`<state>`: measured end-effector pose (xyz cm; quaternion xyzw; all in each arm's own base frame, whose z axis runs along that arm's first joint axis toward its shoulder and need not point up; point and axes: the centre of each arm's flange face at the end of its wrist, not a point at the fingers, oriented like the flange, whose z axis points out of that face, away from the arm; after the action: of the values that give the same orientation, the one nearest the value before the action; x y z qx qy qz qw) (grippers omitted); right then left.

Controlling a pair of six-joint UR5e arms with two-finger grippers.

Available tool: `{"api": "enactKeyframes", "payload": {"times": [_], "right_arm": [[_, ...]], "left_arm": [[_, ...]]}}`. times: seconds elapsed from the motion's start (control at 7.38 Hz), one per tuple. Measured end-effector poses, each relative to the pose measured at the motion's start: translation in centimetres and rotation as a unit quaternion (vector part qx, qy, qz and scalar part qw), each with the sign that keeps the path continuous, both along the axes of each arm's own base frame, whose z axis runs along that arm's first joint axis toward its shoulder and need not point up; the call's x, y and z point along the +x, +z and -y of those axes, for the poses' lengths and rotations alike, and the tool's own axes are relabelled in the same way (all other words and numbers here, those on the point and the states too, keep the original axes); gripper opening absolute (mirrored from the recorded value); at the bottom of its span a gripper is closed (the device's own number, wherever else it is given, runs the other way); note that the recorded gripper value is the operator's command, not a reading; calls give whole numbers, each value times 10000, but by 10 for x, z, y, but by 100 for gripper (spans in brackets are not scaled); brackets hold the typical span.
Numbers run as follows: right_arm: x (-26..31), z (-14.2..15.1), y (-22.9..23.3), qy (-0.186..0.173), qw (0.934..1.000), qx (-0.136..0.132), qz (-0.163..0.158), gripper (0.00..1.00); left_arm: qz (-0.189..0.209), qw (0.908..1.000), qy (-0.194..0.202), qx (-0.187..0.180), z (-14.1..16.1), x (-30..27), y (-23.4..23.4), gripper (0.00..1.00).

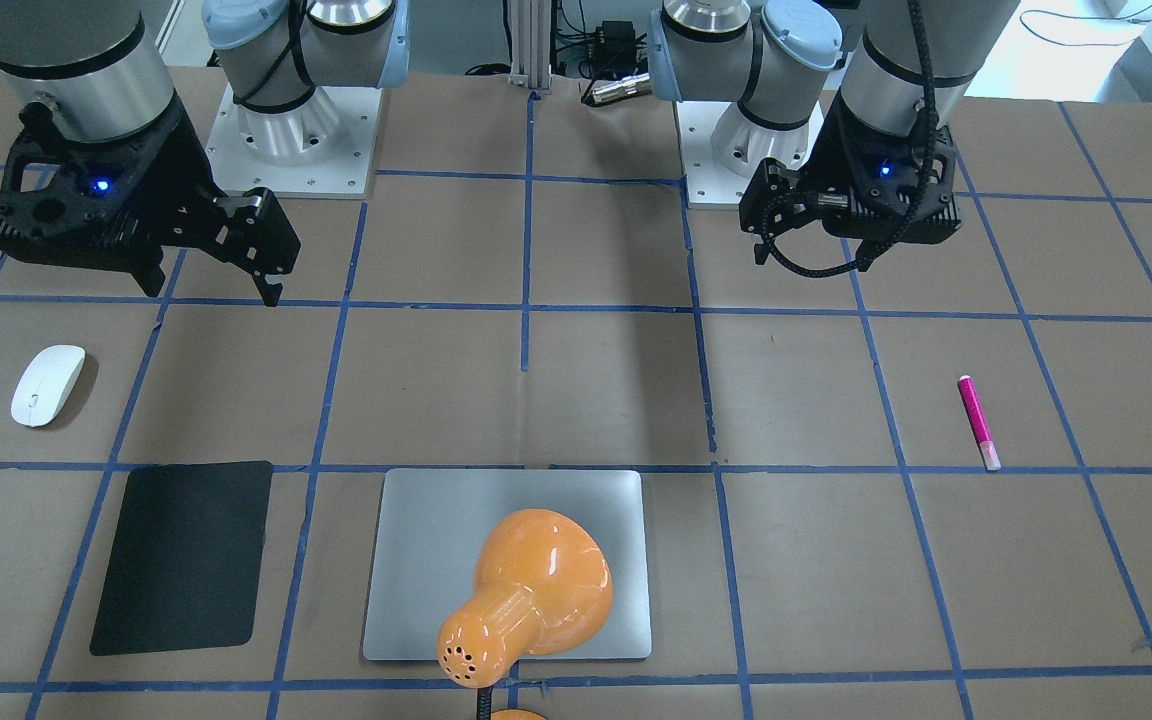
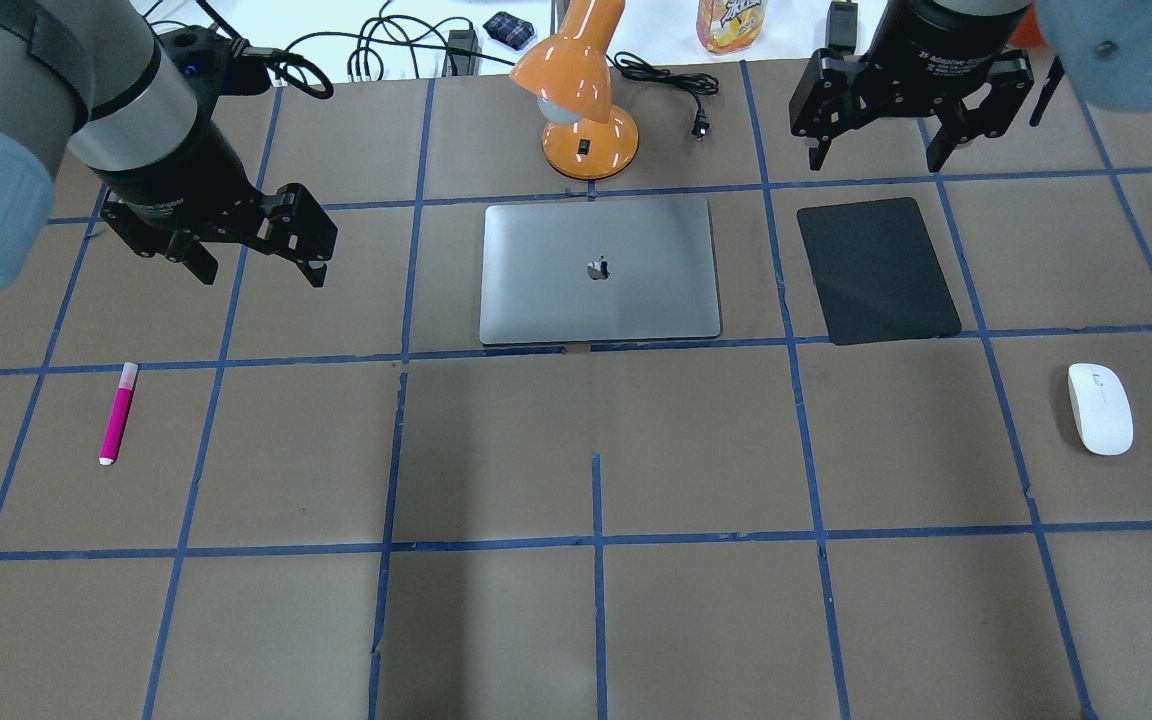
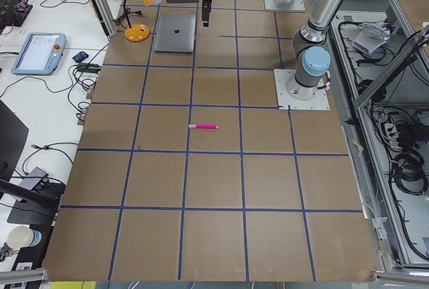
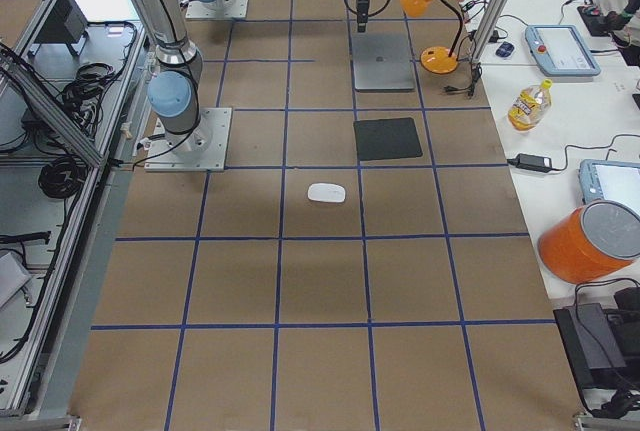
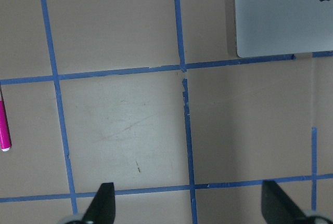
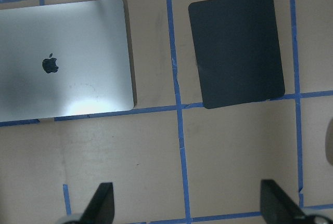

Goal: Place pen and mouse around notebook

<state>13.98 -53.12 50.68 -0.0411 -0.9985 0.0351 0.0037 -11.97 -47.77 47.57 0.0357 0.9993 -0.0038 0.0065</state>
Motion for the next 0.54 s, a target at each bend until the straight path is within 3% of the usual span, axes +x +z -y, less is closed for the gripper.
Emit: {"api": "enactKeyframes", "payload": {"times": [0.54], "right_arm": [[0, 0, 1, -14, 10000, -9, -3, 100]], "left_arm": [[-20, 10000, 6, -24, 1, -1, 0, 100]]}}
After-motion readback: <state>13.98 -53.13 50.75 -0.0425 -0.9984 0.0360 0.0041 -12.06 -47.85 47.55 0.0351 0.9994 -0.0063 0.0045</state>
